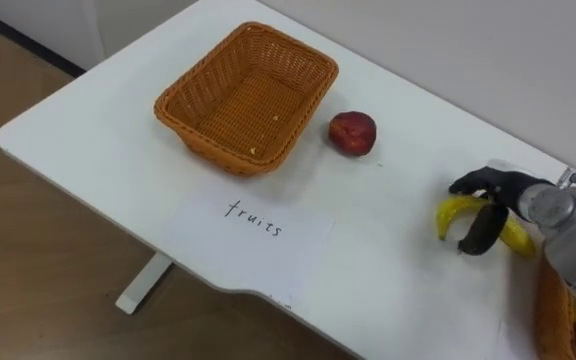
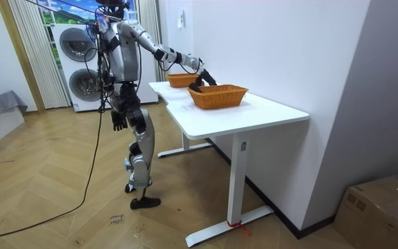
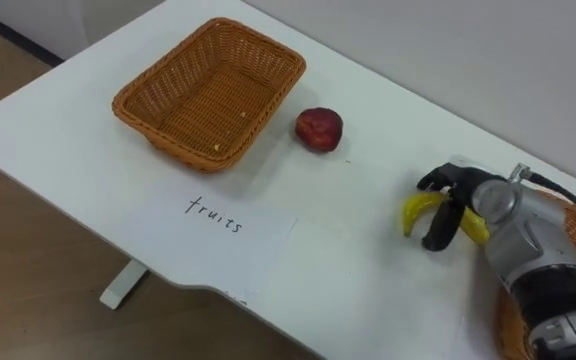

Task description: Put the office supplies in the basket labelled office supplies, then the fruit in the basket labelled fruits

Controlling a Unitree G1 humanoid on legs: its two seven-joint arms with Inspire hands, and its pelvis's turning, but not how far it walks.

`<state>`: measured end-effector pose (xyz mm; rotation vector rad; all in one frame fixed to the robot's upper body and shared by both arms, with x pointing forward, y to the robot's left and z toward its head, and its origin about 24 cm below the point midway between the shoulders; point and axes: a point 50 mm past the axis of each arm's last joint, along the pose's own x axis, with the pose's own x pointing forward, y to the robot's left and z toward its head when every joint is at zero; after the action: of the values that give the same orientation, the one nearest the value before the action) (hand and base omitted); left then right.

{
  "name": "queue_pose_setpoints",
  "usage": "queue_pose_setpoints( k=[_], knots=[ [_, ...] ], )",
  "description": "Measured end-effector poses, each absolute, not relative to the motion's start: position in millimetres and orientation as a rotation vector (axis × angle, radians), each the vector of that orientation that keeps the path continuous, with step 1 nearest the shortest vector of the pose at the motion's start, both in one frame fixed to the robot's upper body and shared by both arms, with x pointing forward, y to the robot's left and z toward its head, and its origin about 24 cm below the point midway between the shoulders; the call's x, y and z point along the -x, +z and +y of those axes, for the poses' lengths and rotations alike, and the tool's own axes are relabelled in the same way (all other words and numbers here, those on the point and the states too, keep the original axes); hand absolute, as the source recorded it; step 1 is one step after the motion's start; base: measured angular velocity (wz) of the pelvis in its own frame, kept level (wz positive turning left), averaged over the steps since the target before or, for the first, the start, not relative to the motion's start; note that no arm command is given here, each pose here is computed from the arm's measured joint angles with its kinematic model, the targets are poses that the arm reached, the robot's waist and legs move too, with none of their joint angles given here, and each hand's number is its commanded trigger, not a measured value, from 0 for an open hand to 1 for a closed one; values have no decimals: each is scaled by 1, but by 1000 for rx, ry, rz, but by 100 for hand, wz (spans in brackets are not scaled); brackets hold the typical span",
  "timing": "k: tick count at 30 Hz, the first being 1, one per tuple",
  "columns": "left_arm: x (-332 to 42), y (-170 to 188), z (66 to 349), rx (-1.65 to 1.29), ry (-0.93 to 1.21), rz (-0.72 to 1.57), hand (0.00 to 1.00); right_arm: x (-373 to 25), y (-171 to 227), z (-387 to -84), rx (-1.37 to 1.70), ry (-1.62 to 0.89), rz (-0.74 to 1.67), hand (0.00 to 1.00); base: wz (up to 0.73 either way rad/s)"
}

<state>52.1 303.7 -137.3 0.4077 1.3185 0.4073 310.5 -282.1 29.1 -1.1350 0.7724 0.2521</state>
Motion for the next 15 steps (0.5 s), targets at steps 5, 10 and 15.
queue_pose_setpoints(
  k=[5,10,15],
  knots=[
    [-53,-137,304,-408,410,1316,0,-310,31,-286,1153,241,782,100,0],
    [-60,-136,304,-407,413,1299,0,-305,23,-289,1143,253,832,100,0],
    [-64,-136,304,-404,417,1293,0,-304,23,-289,1128,253,836,100,0]
  ],
)
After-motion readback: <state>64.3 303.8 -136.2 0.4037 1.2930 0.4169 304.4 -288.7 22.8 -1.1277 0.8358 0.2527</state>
